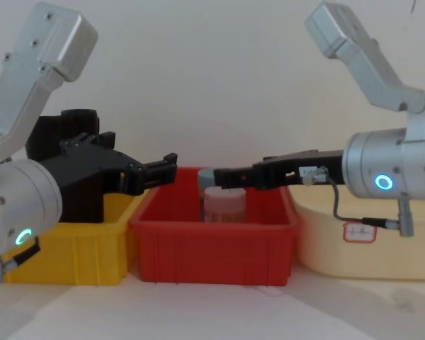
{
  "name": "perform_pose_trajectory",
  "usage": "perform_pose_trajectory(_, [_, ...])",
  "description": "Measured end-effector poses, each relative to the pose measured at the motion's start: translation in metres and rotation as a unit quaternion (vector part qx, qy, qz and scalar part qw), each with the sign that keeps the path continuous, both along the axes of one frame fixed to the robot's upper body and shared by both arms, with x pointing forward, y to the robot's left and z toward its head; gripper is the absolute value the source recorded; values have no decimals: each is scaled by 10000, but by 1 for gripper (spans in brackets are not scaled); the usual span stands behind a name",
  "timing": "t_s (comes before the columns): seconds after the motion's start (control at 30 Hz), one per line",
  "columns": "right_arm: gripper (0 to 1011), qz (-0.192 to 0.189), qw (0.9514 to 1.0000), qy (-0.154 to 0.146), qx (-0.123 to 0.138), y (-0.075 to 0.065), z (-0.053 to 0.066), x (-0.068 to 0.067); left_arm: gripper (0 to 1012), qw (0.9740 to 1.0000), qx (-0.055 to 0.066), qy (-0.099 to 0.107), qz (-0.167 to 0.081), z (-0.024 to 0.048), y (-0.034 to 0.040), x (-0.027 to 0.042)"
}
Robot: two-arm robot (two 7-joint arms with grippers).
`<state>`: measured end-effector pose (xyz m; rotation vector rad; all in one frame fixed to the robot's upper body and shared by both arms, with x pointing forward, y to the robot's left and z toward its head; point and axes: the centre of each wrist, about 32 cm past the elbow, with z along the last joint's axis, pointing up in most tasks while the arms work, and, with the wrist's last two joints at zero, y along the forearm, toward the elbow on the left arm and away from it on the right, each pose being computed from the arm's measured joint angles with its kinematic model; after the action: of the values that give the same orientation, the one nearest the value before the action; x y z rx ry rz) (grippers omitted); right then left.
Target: Pick up the garbage bag with the one hand and transfer it to the other hand.
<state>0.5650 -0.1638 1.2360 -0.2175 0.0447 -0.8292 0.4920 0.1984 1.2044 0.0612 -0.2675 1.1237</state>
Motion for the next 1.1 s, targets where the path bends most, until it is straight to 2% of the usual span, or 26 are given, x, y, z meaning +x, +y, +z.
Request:
perform_pose_trajectory(0.43, [1000, 143, 9998, 153, -51, 114, -62, 98, 1001, 10000, 0, 0, 0, 0, 0, 0])
perform_pose_trajectory(1.1, [1000, 191, 9991, 300, -231, 202, -136, 252, 1001, 10000, 0, 0, 0, 0, 0, 0])
